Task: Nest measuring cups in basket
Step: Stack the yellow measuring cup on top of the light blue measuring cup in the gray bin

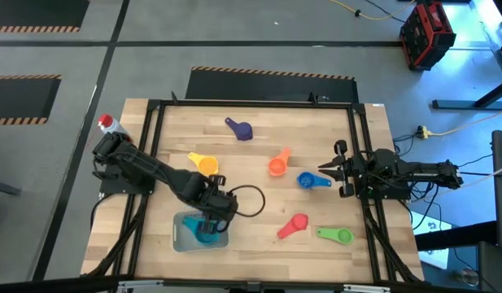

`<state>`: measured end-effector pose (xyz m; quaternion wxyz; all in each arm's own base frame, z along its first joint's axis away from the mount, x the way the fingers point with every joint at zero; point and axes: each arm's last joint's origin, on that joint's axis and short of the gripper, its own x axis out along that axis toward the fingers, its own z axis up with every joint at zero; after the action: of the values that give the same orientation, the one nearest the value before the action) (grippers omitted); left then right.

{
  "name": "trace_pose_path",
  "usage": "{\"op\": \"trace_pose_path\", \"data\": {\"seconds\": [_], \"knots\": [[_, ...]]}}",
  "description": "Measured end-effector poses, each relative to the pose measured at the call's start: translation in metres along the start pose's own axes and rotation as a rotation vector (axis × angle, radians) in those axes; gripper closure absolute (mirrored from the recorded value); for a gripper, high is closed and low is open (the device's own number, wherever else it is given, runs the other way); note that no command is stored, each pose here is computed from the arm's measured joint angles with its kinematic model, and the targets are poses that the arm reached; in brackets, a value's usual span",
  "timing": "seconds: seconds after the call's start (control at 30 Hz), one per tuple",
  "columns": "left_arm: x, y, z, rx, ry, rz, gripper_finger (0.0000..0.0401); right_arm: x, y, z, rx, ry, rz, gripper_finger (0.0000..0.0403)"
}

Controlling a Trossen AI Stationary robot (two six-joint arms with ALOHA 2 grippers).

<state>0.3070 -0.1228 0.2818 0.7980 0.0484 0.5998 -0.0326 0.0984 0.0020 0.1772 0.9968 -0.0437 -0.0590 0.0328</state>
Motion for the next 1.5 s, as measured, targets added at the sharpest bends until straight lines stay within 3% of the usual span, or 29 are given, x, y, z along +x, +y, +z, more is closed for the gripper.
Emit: {"op": "trace_pose_path", "data": {"seconds": [0.27, 0.73, 1.5], "knots": [[-0.001, 0.037, -0.001, -0.013, 0.094, 0.048, 0.0283, 0.000, 0.000, 0.000, 0.000, 0.000, 0.000, 0.0350], [0.037, 0.090, -0.021, -0.169, 0.235, 0.097, 0.0282, 0.000, 0.000, 0.000, 0.000, 0.000, 0.000, 0.0350], [0.092, 0.122, -0.059, -0.307, 0.287, 0.121, 0.0282, 0.000, 0.000, 0.000, -0.001, 0.000, 0.000, 0.0350]]}}
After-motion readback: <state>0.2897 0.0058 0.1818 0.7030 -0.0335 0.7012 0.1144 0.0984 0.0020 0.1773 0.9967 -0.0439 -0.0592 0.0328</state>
